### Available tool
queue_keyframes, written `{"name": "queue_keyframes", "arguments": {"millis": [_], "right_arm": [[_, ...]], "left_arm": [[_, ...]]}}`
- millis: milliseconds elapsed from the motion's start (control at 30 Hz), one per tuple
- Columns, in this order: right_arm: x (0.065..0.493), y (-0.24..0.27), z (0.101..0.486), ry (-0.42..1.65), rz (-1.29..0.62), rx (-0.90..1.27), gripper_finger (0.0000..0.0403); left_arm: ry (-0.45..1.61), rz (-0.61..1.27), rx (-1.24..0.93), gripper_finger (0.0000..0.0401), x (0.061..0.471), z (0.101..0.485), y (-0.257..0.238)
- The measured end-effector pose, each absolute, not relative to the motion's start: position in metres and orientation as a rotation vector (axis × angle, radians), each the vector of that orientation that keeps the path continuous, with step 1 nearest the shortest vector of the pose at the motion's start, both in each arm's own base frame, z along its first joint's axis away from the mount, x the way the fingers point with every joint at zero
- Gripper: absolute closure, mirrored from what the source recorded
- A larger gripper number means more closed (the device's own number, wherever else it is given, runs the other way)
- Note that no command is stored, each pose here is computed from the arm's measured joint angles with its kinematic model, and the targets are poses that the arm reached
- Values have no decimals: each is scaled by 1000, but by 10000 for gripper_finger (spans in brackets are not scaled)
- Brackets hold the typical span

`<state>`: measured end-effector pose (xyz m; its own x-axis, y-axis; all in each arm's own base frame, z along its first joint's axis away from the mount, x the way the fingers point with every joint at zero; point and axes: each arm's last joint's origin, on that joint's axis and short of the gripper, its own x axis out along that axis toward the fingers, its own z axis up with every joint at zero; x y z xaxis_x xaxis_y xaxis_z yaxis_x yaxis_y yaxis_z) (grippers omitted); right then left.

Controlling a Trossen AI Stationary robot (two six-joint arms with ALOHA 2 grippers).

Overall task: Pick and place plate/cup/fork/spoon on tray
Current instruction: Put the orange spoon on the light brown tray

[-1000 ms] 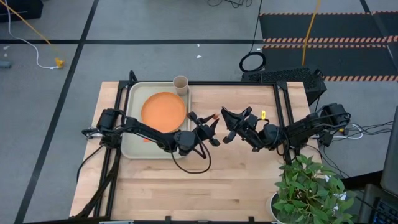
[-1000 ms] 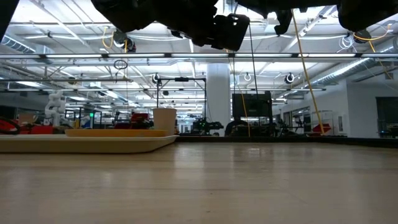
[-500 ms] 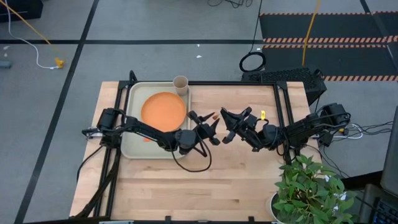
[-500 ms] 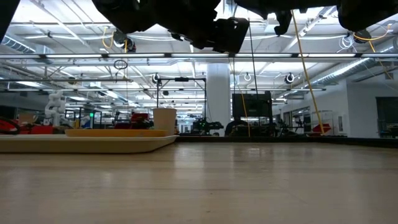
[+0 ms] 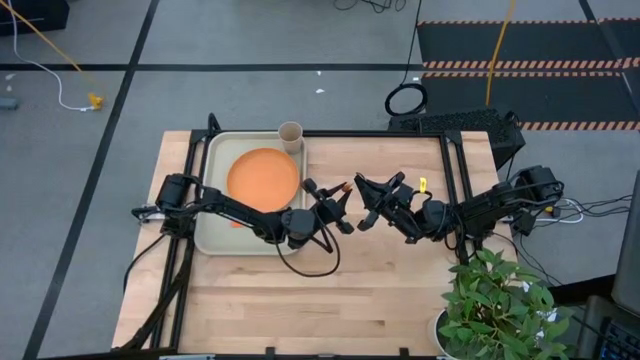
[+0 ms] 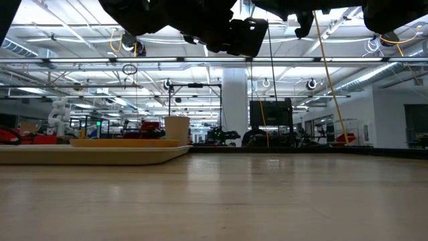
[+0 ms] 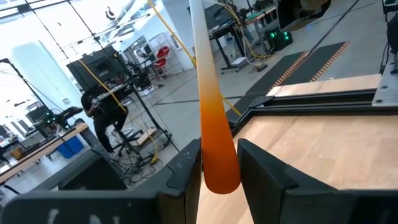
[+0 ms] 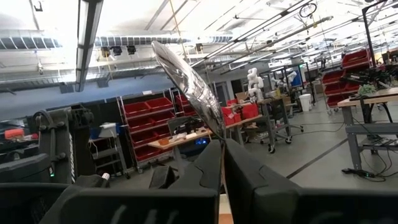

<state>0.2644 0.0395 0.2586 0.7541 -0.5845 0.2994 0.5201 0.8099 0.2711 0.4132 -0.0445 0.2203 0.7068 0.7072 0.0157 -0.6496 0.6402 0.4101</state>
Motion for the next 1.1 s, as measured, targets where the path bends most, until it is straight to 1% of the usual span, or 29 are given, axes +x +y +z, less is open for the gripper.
{"name": "queue_keyframes", "arguments": {"millis": [100,300,433,533,667,833,967,1100], "right_arm": [[264,40,259,-384,-606,175,403],[264,40,258,-383,-607,175,403],[264,40,258,-383,-608,175,403],[265,40,258,-377,-610,165,395],[265,41,256,-337,-611,116,368],[267,43,252,-285,-607,78,318],[268,43,249,-252,-606,58,273],[269,47,244,-201,-595,31,233]], "left_arm": [[151,779,405,297,413,220,-44],[148,789,397,329,413,221,-45],[148,788,395,329,413,221,-45],[158,782,402,324,413,220,-46],[197,737,440,330,409,223,-54],[252,706,456,330,397,240,-60],[334,687,455,329,382,253,-59],[415,668,434,327,358,272,-56]]}}
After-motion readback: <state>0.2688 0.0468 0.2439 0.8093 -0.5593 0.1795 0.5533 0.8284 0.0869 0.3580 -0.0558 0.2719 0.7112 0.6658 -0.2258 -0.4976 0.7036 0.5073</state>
